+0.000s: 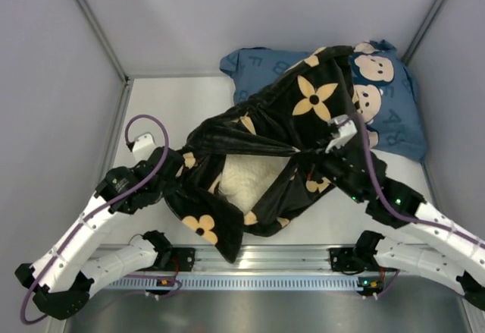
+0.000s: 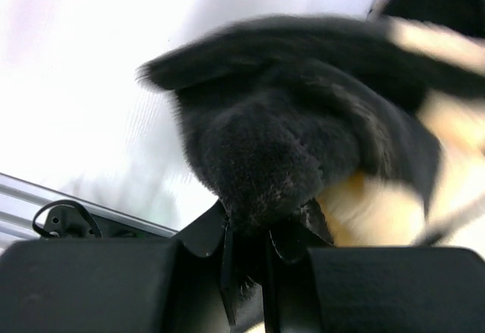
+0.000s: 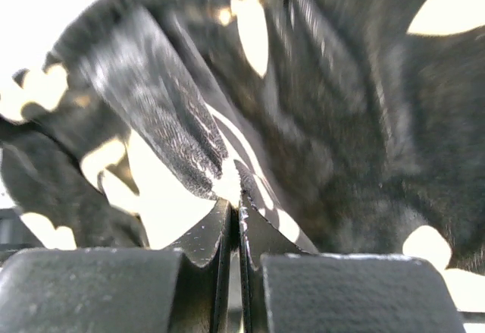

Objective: Remove the pillowcase from the pillow

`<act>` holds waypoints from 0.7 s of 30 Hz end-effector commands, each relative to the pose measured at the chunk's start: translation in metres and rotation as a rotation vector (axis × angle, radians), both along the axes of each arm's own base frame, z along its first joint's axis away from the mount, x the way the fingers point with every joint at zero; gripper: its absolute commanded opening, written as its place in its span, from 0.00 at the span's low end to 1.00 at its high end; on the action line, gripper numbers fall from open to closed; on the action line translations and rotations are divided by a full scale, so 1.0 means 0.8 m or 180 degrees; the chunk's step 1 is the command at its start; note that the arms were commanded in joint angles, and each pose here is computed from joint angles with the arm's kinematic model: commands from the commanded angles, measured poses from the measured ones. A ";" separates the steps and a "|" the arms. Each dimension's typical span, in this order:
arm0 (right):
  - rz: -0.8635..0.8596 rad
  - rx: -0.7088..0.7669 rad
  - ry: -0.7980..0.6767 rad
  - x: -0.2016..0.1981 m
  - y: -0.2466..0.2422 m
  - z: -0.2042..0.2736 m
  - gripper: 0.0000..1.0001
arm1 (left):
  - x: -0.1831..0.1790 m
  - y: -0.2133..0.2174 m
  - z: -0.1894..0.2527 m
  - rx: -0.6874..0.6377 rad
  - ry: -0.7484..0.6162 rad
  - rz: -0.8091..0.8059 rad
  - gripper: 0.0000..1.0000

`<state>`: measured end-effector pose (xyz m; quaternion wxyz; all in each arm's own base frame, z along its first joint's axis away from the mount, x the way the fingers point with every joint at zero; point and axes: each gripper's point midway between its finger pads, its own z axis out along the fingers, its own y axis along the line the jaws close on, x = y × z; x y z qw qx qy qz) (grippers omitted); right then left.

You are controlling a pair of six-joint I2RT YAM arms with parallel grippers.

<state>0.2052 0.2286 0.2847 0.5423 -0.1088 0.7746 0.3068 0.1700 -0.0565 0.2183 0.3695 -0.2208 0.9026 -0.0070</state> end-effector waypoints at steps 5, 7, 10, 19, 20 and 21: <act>-0.0441 0.0163 -0.0345 -0.014 -0.077 0.054 0.00 | -0.007 -0.016 -0.067 0.0159 0.0489 -0.0248 0.11; -0.0431 0.0157 -0.0339 -0.017 -0.081 0.053 0.00 | -0.003 -0.034 -0.080 0.0027 0.0531 -0.0383 0.10; -0.0239 0.0022 -0.0241 -0.021 -0.066 0.035 0.00 | -0.001 -0.055 -0.088 -0.0160 0.0543 -0.0565 0.13; 0.0203 -0.0260 0.0300 -0.015 0.002 -0.056 0.00 | -0.010 -0.130 0.117 -0.1536 -0.0766 -0.1630 0.89; 0.0221 -0.0309 0.0347 -0.014 0.006 -0.064 0.00 | -0.015 -0.133 0.124 -0.1593 -0.0787 -0.1703 0.90; 0.0236 -0.0318 0.0373 -0.014 0.008 -0.067 0.00 | -0.017 -0.132 0.127 -0.1621 -0.0806 -0.1712 0.91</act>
